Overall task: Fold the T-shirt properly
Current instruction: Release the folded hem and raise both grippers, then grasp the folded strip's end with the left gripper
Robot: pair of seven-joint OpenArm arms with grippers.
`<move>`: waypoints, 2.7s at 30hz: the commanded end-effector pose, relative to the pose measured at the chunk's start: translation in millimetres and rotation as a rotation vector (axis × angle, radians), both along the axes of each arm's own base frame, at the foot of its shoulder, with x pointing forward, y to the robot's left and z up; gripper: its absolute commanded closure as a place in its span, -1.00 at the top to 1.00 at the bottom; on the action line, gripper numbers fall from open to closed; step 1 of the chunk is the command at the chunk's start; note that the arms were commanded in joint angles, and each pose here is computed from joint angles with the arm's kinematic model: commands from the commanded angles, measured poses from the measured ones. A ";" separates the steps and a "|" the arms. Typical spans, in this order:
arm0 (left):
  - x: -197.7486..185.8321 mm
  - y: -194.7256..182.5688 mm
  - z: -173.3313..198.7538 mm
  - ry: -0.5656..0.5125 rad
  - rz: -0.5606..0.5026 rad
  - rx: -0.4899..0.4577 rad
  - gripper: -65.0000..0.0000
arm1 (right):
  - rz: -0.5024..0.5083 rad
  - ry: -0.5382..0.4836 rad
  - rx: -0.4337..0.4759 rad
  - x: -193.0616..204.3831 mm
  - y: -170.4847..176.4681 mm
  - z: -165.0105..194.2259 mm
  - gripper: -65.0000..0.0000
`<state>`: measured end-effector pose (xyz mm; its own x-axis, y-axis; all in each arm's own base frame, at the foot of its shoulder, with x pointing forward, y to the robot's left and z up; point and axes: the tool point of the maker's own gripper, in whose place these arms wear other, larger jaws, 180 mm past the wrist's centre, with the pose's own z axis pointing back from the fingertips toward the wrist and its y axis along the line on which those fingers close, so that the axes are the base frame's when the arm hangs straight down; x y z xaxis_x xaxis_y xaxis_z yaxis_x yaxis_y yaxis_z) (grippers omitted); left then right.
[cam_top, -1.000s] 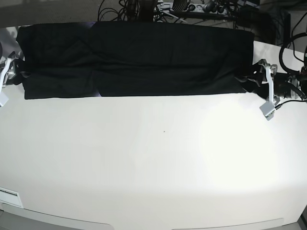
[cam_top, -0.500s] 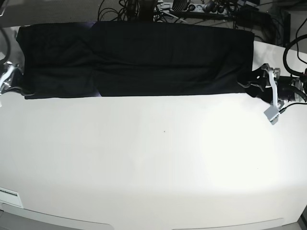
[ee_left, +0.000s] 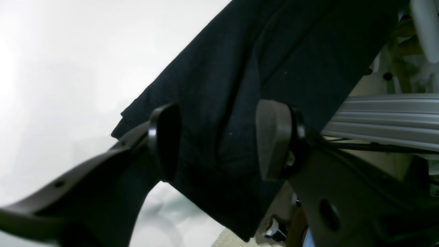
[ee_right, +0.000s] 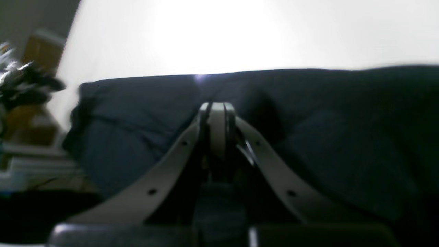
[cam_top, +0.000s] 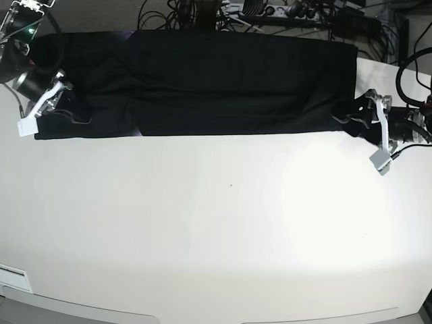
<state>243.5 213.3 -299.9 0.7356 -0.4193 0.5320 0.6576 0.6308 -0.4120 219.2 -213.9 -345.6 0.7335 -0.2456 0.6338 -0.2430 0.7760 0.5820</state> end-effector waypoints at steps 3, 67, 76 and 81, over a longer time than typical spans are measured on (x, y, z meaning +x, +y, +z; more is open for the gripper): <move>17.2 7.5 13.1 -0.084 0.018 0.030 0.13 | 0.008 0.012 -0.101 -0.3 -2.5 -13.0 -1.00; 28.9 -57.7 -89.2 0.126 0.654 -0.193 0.28 | -0.579 0.077 -0.963 10.4 -100.3 20.8 -0.43; 16.4 -94.8 -88.7 0.162 0.602 -0.315 0.28 | -0.579 0.075 -0.960 10.8 -100.2 21.1 -0.43; 13.3 -119.0 -86.6 0.164 0.531 -0.347 0.28 | -0.579 0.075 -0.961 11.0 -100.3 21.2 -0.43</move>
